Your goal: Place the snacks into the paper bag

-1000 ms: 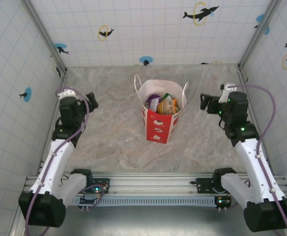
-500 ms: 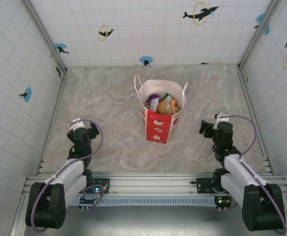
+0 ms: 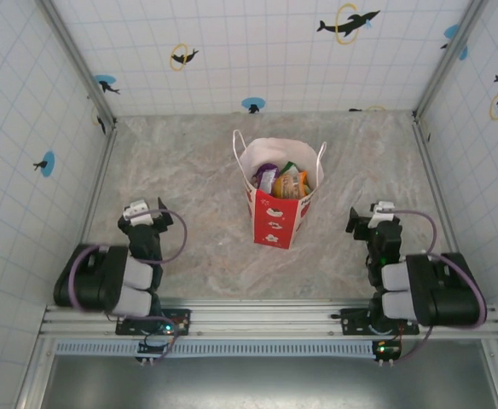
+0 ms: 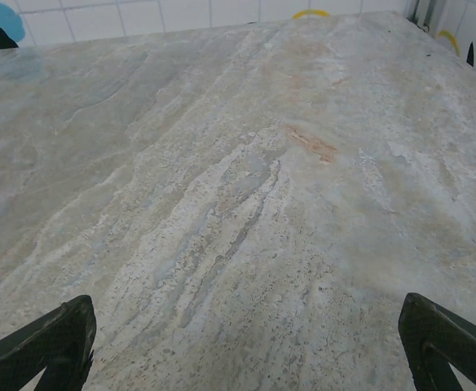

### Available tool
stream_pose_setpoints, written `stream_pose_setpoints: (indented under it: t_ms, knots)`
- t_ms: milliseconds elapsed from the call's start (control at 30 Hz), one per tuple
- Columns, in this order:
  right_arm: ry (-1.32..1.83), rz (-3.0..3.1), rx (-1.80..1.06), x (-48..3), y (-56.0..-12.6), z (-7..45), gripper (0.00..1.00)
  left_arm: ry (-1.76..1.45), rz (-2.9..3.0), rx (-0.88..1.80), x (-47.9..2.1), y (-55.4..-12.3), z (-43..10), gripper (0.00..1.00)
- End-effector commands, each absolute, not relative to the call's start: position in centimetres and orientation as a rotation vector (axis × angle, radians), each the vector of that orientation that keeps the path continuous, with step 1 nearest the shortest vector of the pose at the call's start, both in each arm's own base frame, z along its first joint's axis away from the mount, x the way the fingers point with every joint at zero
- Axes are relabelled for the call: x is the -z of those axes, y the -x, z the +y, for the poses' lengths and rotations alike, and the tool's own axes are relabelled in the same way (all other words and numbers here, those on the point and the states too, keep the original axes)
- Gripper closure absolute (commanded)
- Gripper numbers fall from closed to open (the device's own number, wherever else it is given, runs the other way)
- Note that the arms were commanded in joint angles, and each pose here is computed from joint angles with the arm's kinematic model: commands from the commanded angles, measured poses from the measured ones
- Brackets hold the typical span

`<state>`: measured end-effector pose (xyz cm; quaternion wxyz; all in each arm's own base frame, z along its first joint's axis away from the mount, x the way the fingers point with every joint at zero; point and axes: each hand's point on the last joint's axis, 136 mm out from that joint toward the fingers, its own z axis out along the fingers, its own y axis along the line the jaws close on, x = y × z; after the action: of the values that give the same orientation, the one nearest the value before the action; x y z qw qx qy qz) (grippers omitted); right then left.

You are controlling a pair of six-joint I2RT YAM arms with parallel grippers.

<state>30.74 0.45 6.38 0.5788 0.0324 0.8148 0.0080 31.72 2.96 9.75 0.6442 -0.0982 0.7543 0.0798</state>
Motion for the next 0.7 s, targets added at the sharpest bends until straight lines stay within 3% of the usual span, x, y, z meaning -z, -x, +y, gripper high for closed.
stream_pose_setpoints:
  t_ms: [0, 67, 667]
  knots:
    - [-0.058, 1.833, -0.026, -6.6, -29.3, 0.2, 0.02, 0.256, 1.775, -0.225, -7.5, -28.8, 4.0, 0.02]
    - [-0.077, 1.794, -0.029, -7.4, -29.4, -0.1, 0.01, 0.356, 1.799, -0.236, -7.1, -30.2, 5.5, 0.02]
    - [-0.090, 1.917, -0.001, -5.2, -31.0, -0.2, 0.01, 0.321, 1.819, -0.223, -6.7, -30.1, 5.1, 0.02]
